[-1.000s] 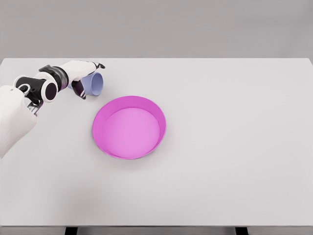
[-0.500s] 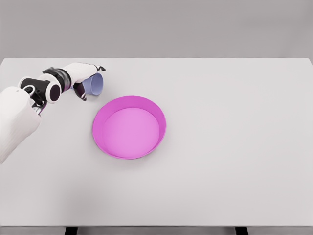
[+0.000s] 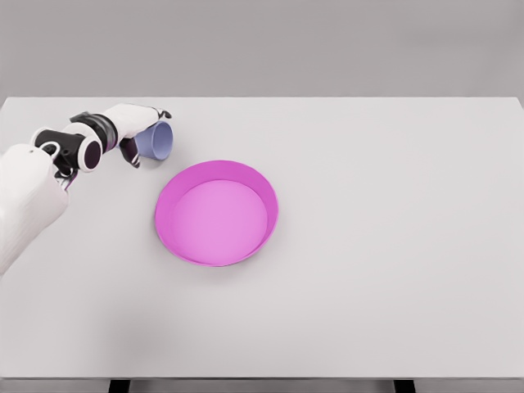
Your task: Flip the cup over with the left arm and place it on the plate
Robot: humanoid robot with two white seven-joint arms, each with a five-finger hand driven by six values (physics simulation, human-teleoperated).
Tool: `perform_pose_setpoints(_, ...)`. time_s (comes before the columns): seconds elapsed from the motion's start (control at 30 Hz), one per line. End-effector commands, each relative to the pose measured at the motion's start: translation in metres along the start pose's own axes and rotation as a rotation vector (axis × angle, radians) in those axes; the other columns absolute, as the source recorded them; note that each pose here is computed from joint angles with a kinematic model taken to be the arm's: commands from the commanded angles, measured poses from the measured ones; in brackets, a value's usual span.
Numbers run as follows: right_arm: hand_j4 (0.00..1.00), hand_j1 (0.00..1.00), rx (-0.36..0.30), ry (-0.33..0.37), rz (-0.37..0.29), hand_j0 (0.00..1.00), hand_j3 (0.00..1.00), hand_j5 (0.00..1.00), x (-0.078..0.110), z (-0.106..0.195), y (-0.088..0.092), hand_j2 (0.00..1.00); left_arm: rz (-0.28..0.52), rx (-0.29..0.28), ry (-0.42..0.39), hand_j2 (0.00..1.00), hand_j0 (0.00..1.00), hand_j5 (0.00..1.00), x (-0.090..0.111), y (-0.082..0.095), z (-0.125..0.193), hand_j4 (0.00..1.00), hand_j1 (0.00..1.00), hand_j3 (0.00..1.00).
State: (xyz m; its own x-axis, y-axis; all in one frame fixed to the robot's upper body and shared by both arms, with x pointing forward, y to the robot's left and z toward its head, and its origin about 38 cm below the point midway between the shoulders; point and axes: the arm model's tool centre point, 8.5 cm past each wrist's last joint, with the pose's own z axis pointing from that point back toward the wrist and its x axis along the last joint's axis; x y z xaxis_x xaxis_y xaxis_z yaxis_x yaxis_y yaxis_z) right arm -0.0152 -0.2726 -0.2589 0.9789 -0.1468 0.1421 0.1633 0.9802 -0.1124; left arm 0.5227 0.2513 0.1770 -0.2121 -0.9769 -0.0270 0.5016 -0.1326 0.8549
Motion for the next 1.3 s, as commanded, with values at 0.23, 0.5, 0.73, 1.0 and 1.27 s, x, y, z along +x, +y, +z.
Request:
perform_pose_setpoints(0.23,1.00,1.00,0.000,0.000,0.000,1.00,1.00,1.00,0.000,0.000,0.000,1.00,-0.001,-0.018,0.003,1.00,1.00,1.00,-0.001,-0.002,-0.008,1.00,1.00,1.00)
perform_pose_setpoints(0.5,1.00,1.00,0.000,0.000,0.000,1.00,1.00,1.00,0.000,0.000,0.000,1.00,-0.012,-0.022,-0.011,1.00,1.00,1.00,0.006,-0.004,-0.010,1.00,1.00,1.00)
perform_pose_setpoints(0.73,1.00,1.00,0.000,0.000,0.000,1.00,1.00,1.00,0.000,0.000,0.000,1.00,-0.011,-0.022,-0.012,0.99,0.99,0.99,0.006,-0.004,-0.010,0.99,0.99,0.99)
perform_pose_setpoints(1.0,1.00,1.00,0.000,0.000,0.000,1.00,1.00,1.00,0.000,0.000,0.000,1.00,-0.009,-0.021,-0.013,0.86,0.86,0.86,0.008,-0.003,-0.011,0.86,0.86,0.86)
perform_pose_setpoints(1.27,1.00,1.00,0.000,0.000,0.000,1.00,1.00,1.00,0.000,0.000,0.000,1.00,0.001,-0.034,0.003,0.75,0.75,0.75,0.003,-0.007,-0.013,0.75,0.75,0.75)
